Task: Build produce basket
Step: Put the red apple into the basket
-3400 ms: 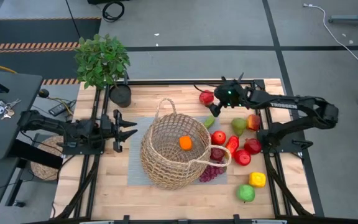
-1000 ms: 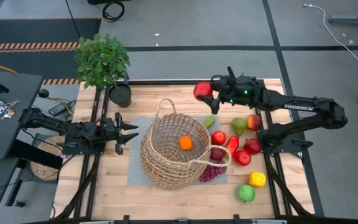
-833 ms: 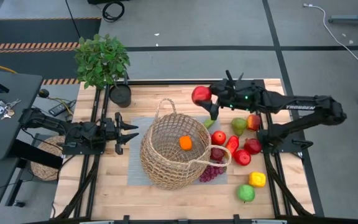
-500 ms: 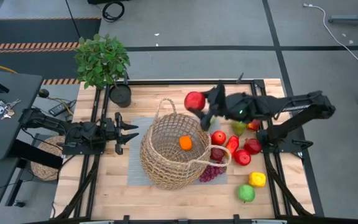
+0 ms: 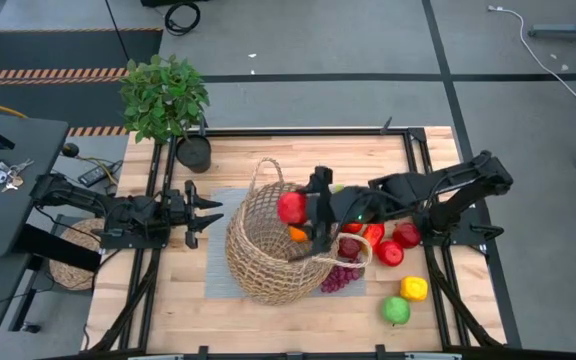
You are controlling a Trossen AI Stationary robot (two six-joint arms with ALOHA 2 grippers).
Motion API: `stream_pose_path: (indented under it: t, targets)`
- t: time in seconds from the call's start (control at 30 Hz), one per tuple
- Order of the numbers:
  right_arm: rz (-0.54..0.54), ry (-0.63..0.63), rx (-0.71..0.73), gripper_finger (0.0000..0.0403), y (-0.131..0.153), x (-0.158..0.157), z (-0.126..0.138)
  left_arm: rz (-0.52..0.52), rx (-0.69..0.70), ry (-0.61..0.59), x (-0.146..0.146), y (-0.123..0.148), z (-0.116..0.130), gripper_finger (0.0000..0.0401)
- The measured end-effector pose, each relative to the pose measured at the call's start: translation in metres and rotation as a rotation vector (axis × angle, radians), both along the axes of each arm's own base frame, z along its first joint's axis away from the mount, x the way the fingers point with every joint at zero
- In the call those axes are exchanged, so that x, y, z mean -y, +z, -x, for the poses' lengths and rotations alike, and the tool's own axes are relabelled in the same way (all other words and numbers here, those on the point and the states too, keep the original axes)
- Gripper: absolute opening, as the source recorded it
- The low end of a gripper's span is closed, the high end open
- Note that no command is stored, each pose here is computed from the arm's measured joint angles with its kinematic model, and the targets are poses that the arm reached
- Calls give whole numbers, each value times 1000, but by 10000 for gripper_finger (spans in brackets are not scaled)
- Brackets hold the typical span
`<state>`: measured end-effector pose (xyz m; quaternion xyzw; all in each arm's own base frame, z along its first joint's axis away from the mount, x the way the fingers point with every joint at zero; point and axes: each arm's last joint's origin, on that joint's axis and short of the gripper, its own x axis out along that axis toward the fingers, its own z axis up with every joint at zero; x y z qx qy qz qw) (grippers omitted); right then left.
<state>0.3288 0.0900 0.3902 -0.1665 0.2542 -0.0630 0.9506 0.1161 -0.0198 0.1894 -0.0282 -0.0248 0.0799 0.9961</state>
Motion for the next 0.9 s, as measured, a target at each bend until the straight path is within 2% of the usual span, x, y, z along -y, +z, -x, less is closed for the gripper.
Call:
stream_pose_path:
  t: [0.3, 0.7, 0.8, 0.9]
  targets:
    - [401, 13, -138, 327, -9, -2, 1, 0, 0, 0, 0, 0, 0, 145]
    - [773, 240, -267, 327, -10, -5, 1, 0, 0, 0, 0, 0, 0, 145]
    - [797, 258, -274, 327, -10, -7, 1, 0, 0, 0, 0, 0, 0, 146]
    - [723, 225, -249, 327, -10, -7, 1, 0, 0, 0, 0, 0, 0, 150]
